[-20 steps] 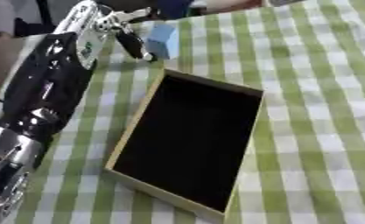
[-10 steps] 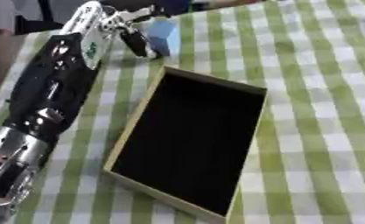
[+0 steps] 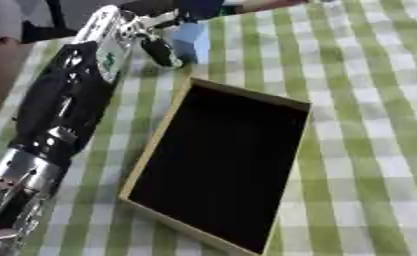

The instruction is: Pick up objects on the table and place them in the box.

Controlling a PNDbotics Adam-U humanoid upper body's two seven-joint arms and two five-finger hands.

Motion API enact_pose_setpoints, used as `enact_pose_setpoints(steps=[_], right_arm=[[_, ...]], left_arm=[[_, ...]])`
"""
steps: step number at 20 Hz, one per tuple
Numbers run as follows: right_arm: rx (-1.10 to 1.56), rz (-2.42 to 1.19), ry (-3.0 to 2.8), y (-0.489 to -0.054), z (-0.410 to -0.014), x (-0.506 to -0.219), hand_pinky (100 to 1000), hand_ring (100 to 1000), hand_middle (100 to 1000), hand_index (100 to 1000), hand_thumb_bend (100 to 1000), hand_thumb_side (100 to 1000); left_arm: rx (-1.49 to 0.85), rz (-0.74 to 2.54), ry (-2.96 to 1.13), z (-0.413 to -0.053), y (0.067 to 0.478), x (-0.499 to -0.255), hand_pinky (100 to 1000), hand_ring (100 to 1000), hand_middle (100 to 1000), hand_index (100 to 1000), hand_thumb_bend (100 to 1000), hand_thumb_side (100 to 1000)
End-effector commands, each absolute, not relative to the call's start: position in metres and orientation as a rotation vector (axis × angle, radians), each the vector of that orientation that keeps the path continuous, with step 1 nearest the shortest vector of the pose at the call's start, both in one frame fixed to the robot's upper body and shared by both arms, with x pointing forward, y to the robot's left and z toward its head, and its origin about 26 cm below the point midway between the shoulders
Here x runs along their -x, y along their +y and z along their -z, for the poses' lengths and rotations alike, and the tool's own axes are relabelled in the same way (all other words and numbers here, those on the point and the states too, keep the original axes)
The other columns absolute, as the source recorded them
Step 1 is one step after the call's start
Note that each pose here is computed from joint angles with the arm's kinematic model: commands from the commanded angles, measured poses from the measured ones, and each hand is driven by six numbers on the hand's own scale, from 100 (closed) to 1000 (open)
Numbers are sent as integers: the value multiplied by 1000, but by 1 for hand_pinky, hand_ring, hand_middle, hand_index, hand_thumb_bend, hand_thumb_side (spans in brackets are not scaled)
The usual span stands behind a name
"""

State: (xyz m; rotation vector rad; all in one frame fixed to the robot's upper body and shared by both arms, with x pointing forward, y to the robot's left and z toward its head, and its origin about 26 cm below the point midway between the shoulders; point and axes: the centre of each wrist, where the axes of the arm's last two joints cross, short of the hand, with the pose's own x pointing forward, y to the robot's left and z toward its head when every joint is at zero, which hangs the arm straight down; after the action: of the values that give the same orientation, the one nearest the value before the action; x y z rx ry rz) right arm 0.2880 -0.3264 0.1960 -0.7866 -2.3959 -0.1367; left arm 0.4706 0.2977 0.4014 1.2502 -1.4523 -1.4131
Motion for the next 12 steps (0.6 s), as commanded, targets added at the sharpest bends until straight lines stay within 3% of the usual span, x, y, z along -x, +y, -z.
enact_pose_setpoints(steps=[1,4,12], right_arm=[[791,133,-2420,-327,-203,-285,666,715,611,817,100,1000],[797,140,-2413,-327,-202,-285,665,714,611,817,100,1000],[802,141,-2397,-328,-200,-284,664,709,610,816,100,1000]], left_arm=[[-1272,1393,-1452,-412,306,-466,748,777,718,821,321,128],[-1261,1394,-1474,-411,305,-466,707,705,614,733,312,134],[-1340,1330,-1559,-415,305,-464,670,630,567,669,279,127]])
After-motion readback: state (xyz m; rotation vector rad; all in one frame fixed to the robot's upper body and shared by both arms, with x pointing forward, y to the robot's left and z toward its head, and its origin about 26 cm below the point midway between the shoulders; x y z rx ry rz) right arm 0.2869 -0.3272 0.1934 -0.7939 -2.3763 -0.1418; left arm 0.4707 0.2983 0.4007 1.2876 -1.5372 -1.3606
